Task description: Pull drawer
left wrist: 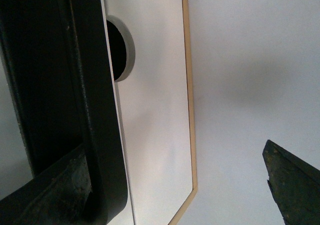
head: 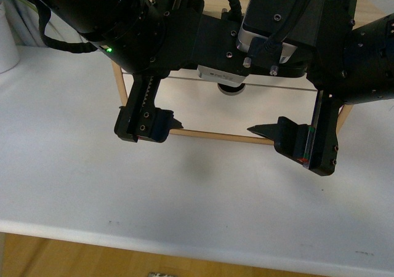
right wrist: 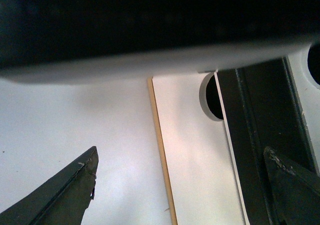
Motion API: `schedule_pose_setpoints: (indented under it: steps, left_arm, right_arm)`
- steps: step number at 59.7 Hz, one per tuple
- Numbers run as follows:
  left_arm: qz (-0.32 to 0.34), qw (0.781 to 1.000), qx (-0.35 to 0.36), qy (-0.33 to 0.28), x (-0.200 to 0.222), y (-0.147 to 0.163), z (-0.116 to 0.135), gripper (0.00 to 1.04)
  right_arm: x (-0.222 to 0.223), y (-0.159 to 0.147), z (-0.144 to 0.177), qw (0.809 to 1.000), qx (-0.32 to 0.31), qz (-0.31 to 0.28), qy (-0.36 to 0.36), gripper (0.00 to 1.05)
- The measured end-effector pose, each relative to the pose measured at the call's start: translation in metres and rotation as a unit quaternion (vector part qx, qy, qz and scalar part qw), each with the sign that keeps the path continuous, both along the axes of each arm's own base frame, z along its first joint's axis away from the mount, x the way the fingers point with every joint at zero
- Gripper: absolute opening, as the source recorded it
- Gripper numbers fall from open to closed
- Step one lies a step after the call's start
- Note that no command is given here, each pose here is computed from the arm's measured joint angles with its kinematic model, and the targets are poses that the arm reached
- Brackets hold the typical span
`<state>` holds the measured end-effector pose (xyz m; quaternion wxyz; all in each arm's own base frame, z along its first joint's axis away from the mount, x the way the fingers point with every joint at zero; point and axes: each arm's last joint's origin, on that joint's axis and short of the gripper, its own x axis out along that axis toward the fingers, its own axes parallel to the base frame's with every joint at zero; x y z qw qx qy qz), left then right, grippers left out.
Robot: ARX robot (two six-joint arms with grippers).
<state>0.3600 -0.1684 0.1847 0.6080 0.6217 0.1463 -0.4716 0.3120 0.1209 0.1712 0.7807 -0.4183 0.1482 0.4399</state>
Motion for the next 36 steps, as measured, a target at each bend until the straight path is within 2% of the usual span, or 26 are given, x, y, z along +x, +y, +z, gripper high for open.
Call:
schedule_pose_setpoints:
  steps: [36]
  left_arm:
    - [0.001, 1.000, -0.001, 0.005, 0.001, 0.003, -0.001, 0.99]
  right_arm:
    - [0.009, -0.015, -0.003, 1.000, 0.000, -0.013, 0.013, 0.96]
